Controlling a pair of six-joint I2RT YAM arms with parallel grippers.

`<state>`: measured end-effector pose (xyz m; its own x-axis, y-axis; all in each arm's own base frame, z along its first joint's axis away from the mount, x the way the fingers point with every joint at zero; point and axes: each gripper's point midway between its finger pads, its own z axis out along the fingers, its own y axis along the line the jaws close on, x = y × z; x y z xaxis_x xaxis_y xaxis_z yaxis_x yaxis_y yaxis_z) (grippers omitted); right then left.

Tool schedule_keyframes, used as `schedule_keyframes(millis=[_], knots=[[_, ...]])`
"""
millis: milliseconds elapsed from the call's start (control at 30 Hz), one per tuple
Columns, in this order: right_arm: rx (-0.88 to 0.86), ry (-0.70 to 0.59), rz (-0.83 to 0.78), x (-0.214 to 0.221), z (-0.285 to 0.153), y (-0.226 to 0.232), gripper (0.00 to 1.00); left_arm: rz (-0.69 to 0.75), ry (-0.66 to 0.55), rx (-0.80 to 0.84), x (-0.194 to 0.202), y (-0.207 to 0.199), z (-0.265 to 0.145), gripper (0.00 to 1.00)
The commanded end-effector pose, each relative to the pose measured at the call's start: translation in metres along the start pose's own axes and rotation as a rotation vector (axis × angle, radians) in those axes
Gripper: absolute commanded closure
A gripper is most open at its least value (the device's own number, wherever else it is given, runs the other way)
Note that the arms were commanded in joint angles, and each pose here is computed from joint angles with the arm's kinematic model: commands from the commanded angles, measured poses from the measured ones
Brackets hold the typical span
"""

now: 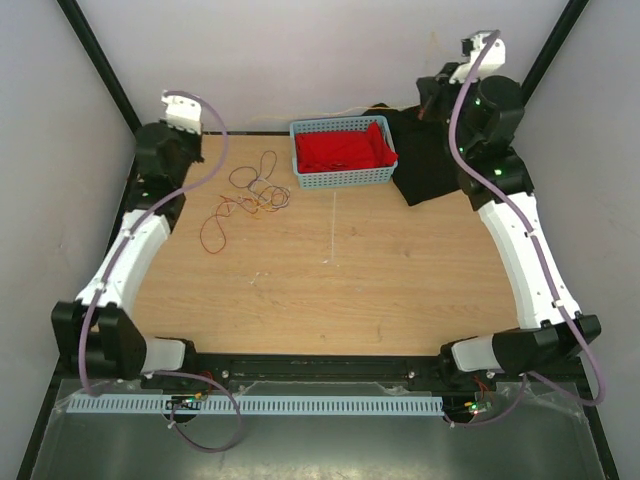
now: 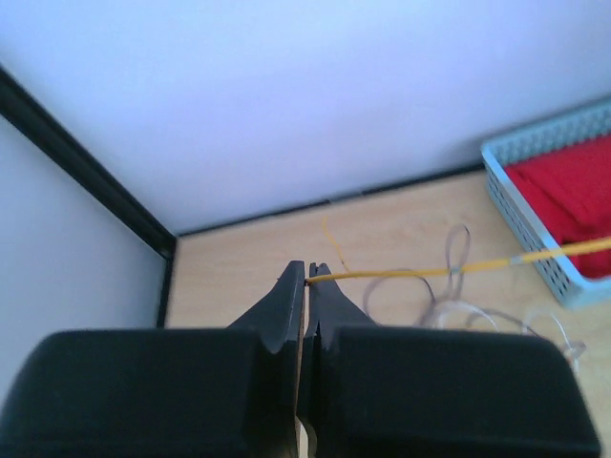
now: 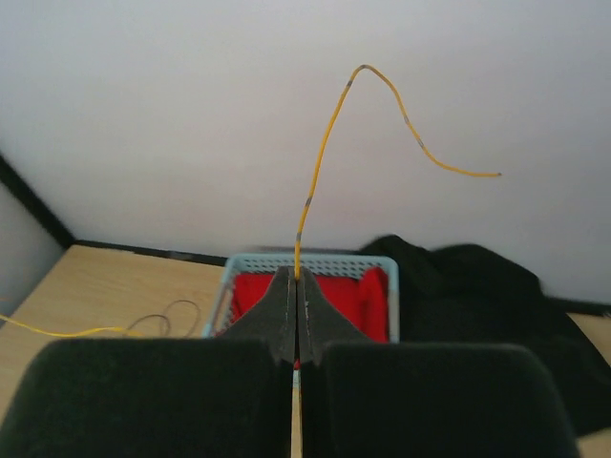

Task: Zip-tie the wires
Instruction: Untie the cable at the center of the board.

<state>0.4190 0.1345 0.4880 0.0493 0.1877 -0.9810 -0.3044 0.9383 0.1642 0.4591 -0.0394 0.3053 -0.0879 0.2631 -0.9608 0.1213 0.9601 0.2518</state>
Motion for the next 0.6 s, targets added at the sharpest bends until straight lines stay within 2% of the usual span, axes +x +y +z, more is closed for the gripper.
schedule_keyframes(millis=[0,100,233,400,567], knots=[[0.059,-0.073,0.029,-0.022,-0.026,-0.020,1.00,0.076,-0.111,-0.050,-0.056,0.031,-0.033,1.00],[0.059,-0.042,0.045,-0.006,-0.040,-0.021,1.00,0.092,-0.117,0.033,-0.062,0.018,-0.056,1.00],[0.044,0.024,0.094,0.030,-0.063,-0.019,1.00,0.011,-0.084,0.269,-0.036,-0.035,-0.091,1.00],[0.056,0.184,0.153,0.114,-0.091,-0.025,1.00,-0.052,0.105,0.507,0.025,-0.106,-0.139,1.00],[0.179,0.289,0.137,0.182,-0.130,-0.052,1.00,-0.121,0.357,0.651,0.071,-0.146,-0.190,1.00]])
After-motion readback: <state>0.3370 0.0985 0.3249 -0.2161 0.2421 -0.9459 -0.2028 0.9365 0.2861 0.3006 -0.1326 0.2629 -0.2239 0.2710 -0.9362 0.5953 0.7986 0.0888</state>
